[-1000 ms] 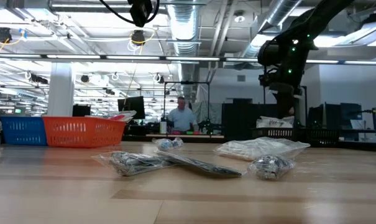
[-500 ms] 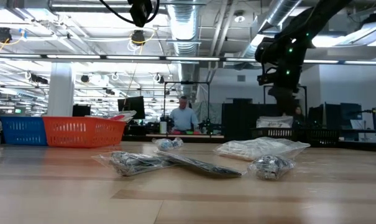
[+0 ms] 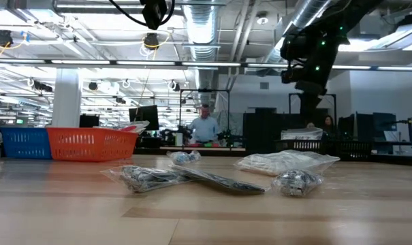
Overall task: Pick & Place Travel size toiletries
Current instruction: Put the cotton pack into the left black bin
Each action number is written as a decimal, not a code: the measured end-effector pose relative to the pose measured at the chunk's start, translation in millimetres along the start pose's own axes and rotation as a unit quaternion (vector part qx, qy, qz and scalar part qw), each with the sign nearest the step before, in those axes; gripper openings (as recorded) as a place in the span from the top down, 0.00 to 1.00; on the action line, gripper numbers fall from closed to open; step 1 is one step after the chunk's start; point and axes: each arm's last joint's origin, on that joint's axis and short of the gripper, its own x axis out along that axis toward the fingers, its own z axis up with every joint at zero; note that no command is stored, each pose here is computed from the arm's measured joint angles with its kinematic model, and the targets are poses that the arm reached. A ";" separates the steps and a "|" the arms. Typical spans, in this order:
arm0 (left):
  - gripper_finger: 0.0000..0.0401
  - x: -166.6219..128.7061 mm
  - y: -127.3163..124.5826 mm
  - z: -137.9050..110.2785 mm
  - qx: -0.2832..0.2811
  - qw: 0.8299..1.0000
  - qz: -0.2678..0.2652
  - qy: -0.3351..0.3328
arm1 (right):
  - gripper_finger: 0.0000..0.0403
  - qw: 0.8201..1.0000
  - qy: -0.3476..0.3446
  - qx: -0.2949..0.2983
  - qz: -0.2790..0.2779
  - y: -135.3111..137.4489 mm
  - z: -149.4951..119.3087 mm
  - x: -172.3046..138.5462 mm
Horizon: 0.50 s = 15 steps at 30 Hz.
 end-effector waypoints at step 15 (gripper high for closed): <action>0.88 -0.2 -3.4 0.0 0.001 1.000 -0.008 -0.003 | 1.00 0.997 0.029 0.057 -0.031 -11.2 -32.8 34.2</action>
